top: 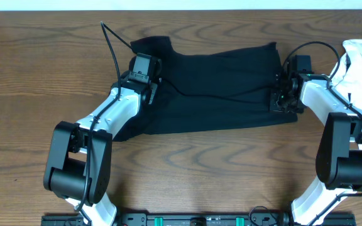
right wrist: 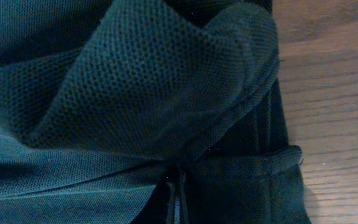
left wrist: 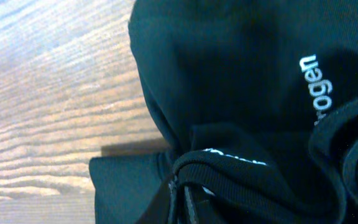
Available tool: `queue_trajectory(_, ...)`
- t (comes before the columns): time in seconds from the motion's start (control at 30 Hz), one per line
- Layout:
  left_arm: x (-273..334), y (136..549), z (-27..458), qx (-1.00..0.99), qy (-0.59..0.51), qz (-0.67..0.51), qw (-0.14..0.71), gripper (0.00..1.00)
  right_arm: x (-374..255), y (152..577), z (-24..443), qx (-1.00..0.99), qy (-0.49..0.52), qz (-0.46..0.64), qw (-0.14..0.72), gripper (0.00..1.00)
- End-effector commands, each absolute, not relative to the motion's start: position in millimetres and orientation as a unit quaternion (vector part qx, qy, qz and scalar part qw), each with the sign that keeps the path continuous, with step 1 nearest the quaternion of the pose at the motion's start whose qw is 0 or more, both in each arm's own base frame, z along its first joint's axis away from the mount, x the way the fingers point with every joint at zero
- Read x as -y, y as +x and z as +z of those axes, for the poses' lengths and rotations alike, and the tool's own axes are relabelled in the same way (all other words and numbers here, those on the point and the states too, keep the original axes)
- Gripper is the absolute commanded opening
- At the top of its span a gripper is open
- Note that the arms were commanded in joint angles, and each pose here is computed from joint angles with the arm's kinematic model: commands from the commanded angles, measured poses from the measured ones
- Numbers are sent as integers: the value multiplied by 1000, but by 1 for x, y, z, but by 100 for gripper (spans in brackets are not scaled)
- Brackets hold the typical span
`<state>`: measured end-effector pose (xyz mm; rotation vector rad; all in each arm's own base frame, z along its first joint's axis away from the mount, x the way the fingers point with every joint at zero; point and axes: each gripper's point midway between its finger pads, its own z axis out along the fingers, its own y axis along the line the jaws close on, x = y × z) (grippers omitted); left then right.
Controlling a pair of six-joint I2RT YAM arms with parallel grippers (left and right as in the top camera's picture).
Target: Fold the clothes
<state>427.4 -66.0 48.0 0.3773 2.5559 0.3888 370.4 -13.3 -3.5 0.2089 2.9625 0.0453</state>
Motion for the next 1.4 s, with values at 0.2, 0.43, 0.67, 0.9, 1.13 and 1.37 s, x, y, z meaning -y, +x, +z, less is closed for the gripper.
queue_trajectory(0.2,66,439,52,-939,115,142,290,8,29,356,-23,-995,86,-8,58,4)
queue_trajectory(0.43,68,444,47,-939,106,137,297,9,29,356,-23,-995,86,-8,58,4)
queue_trajectory(0.67,70,449,34,-941,90,128,299,11,29,356,-23,-995,86,-8,58,4)
queue_trajectory(0.9,75,463,45,-933,65,114,336,11,29,356,-23,-995,86,-8,58,3)
queue_trajectory(1.13,76,471,51,-927,37,102,359,12,29,358,-23,-994,86,-8,62,4)
queue_trajectory(1.37,96,482,56,-925,5,12,381,15,29,358,-23,-994,86,-8,62,4)
